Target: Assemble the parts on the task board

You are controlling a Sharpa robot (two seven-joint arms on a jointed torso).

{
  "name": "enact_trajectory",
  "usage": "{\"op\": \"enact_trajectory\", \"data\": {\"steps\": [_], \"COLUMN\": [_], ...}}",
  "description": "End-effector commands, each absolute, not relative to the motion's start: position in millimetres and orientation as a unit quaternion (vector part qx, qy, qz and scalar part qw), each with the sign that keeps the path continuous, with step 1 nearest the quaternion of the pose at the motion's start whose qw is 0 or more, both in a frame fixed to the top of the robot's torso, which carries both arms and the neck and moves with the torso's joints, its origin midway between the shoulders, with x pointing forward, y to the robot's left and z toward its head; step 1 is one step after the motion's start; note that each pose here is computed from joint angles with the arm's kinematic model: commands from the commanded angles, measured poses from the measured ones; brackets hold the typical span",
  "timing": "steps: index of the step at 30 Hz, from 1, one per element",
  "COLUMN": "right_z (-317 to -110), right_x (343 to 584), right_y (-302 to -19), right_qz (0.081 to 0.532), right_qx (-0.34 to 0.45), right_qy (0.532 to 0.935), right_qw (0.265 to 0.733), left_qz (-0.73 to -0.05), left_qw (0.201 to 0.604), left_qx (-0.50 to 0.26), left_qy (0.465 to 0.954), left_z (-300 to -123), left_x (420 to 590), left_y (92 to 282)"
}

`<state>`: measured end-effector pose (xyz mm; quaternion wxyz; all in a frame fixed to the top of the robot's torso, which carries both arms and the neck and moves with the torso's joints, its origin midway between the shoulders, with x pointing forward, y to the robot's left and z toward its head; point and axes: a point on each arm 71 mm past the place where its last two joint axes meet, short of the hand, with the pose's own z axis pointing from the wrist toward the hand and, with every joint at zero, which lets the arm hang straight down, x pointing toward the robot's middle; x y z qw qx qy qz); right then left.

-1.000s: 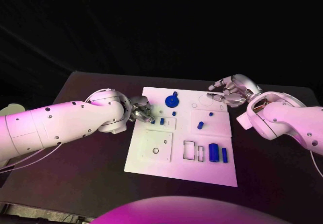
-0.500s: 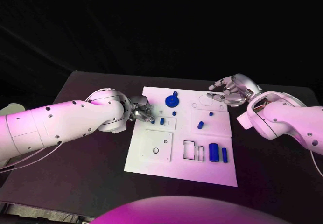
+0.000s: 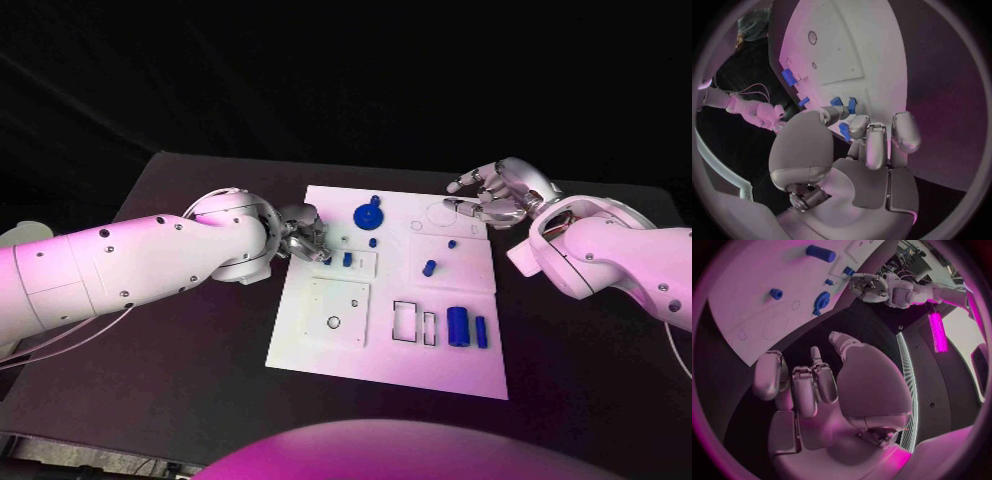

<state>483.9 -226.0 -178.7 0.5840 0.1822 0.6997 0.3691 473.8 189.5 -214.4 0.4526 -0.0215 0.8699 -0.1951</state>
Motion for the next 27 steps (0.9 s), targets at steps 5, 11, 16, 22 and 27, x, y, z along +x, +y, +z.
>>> {"op": "enact_trajectory", "data": {"steps": [5,11,16,22,27], "right_z": [-178.8,-178.8,-178.8,-178.9,-178.8], "right_x": [483.7,483.8,483.8,483.9,483.9], "right_y": [-225.3,-225.4,-225.6,-225.6,-225.8], "right_qz": [0.372,0.372,0.372,0.372,0.372], "right_qx": [0.178,0.178,0.179,0.179,0.179], "right_qy": [0.7,0.7,0.7,0.7,0.7], "right_qw": [0.583,0.583,0.583,0.583,0.583], "left_qz": [-0.199,-0.202,-0.201,-0.199,-0.198], "left_qw": [0.445,0.439,0.434,0.432,0.431], "left_qx": [-0.002,-0.009,-0.012,-0.016,-0.02], "left_qy": [0.873,0.875,0.878,0.88,0.88], "left_z": [-216.6,-217.3,-218.1,-218.7,-219.0], "left_x": [471.7,471.6,471.6,472.0,472.5], "left_y": [185.1,185.7,186.4,187.2,187.8]}}
